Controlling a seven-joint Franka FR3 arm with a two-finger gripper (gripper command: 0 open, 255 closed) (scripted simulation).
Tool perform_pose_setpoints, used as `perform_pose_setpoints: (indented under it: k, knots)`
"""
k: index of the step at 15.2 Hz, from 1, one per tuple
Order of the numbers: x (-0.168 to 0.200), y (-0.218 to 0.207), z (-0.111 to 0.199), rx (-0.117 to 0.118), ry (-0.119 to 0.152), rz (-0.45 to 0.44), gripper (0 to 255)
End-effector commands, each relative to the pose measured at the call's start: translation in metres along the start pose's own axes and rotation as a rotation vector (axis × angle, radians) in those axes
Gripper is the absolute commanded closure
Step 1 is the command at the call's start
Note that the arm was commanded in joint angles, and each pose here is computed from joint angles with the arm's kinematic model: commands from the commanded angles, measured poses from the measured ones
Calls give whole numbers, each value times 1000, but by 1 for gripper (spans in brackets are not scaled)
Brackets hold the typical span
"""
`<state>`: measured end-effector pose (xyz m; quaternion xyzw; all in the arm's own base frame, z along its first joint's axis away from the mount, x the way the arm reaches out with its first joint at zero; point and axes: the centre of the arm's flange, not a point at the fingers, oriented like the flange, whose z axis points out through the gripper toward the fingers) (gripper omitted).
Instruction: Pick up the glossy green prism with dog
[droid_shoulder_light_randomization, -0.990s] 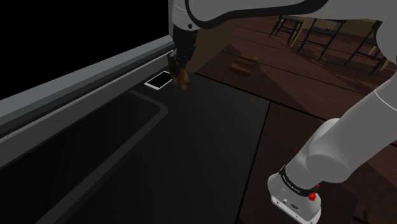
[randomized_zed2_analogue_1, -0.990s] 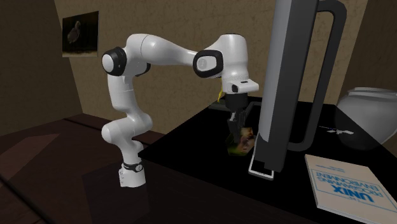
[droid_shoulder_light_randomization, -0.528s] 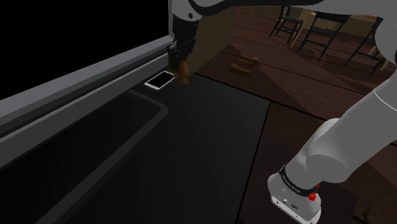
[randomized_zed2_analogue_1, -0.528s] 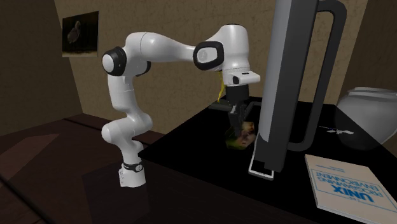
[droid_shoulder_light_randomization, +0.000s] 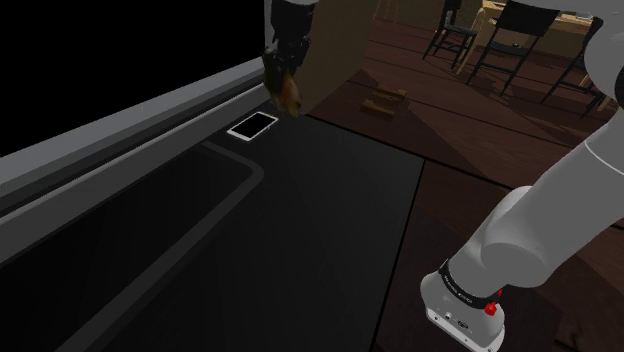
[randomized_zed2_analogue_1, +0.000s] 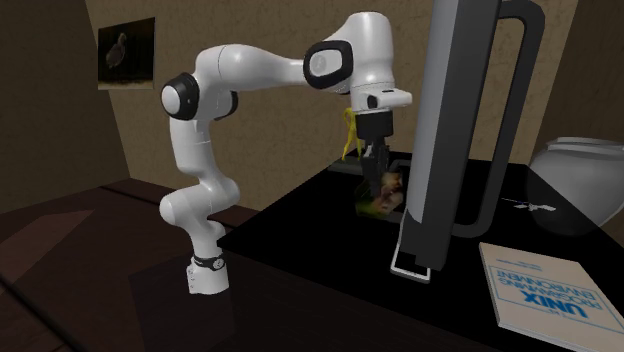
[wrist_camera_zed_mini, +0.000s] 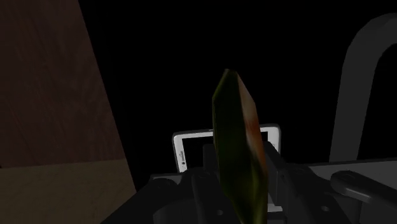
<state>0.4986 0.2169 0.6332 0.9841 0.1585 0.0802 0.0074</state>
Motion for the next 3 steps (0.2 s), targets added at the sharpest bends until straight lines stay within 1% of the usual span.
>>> perform_pose_setpoints:
  k: [1,3]
  knots:
    - [2,1,-10,0,0,0,255]
    - [3,1,-11,0,0,0,255]
